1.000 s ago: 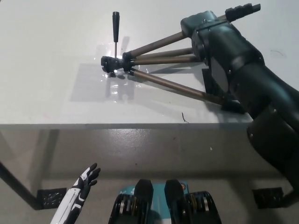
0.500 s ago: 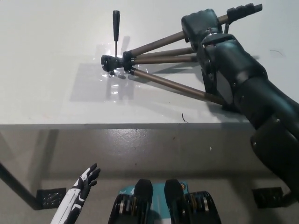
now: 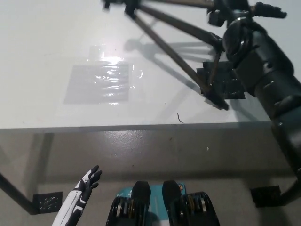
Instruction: A tripod lies near the right hand side of the table and the robot grab a leg of the tripod using its right hand and put it up right.
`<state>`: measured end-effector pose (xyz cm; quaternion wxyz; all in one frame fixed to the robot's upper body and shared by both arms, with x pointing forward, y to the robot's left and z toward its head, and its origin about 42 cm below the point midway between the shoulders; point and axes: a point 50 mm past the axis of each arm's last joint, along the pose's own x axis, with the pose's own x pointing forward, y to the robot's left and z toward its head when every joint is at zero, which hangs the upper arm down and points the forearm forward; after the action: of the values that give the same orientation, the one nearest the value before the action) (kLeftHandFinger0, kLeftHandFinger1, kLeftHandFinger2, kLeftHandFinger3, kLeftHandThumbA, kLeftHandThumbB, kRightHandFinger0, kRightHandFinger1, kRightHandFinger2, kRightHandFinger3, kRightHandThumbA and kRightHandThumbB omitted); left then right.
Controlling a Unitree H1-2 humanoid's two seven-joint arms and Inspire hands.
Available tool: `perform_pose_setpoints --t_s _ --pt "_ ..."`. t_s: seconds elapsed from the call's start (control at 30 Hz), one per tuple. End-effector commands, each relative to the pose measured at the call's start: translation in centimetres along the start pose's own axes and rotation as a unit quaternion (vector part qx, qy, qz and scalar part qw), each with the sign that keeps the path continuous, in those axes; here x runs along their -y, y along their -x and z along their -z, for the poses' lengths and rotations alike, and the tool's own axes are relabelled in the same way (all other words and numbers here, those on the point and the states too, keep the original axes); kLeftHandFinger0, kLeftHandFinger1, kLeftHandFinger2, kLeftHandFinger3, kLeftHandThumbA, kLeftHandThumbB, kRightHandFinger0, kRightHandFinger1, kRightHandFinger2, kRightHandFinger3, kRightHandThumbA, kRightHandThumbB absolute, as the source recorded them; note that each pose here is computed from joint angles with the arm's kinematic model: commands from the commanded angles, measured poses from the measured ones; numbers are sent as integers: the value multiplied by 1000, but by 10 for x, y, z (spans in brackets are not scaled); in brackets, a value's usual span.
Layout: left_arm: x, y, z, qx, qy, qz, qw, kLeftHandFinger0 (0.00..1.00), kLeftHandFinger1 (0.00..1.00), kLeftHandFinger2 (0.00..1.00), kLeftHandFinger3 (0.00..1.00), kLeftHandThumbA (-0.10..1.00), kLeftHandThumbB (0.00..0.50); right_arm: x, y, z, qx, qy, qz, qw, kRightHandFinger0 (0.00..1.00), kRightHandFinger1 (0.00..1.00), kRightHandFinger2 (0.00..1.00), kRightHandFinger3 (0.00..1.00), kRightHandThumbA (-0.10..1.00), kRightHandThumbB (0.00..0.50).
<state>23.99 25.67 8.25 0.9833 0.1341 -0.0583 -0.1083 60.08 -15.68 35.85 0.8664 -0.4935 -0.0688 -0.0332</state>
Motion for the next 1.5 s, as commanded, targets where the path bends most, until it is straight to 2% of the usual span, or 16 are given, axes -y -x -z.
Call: perform_pose_setpoints --t_s 0.0,0.23,0.3,0.43,0.53,0.57,0.63,0.73,0.77,0.8,0.87,0.97,1.03,1.07,1.23,1.47 --pt "-1 -3 -12 16 -34 30 999 1000 1000 1000 1000 1000 458 143 -9 -134 145 -372 225 889 0 0 442 528 -100 95" --pt "2 2 -9 20 -35 31 999 1000 1000 1000 1000 1000 434 120 -11 -100 87 -463 225 853 0 0 392 532 -100 80" --pt "3 4 -9 19 -35 31 999 1000 1000 1000 1000 1000 426 109 -11 -91 69 -488 216 843 0 6 412 551 -100 69" --pt "5 4 -7 13 -27 31 999 1000 1000 1000 1000 1000 430 80 -9 -72 39 -523 208 825 0 28 452 567 -100 100" --pt "6 4 -5 14 -22 31 999 1000 1000 1000 1000 1000 437 55 -5 -62 20 -558 197 806 0 21 445 569 -100 83" --pt "7 4 -5 14 -19 31 999 1000 1000 1000 1000 1000 437 50 -4 -60 18 -558 196 806 0 13 426 556 -100 85" --pt "7 3 -5 15 -21 31 999 1000 1000 1000 1000 1000 435 38 -1 -57 14 -555 198 808 0 0 252 433 -100 91" --pt "7 3 -6 15 -26 29 999 1000 1000 1000 1000 1000 432 16 5 -51 -5 -572 186 799 0 0 105 313 -100 87" --pt "7 3 -6 17 -26 30 999 1000 1000 1000 1000 1000 430 5 7 -47 -12 -585 177 792 0 0 134 348 -100 74" --pt "7 3 -6 18 -23 30 999 1000 1000 1000 1000 1000 426 -6 10 -44 -16 -598 165 784 0 0 200 468 -100 58" --pt "8 3 -6 16 -20 28 999 1000 1000 1000 1000 1000 436 -19 15 -39 -19 -597 165 785 0 0 261 518 -100 52" --pt "7 5 -6 17 -21 26 999 1000 1000 1000 1000 1000 436 -50 27 -24 -51 -571 157 804 0 27 389 487 -100 83" --pt "6 3 -6 20 -19 25 999 1000 1000 1000 1000 1000 432 -71 36 -12 -60 -569 149 806 0 8 363 427 -100 89" --pt "6 3 -6 22 -17 25 999 1000 1000 1000 1000 1000 428 -78 41 -8 -67 -563 152 810 0 7 367 410 -100 119" --pt "6 4 -5 17 -17 23 999 1000 1000 1000 1000 1000 438 -107 57 10 -83 -523 135 838 0 84 477 586 -100 124" --pt "6 3 -6 18 -21 20 999 1000 1000 1000 1000 1000 418 -119 65 21 -64 -493 118 860 0 109 505 569 -100 132"
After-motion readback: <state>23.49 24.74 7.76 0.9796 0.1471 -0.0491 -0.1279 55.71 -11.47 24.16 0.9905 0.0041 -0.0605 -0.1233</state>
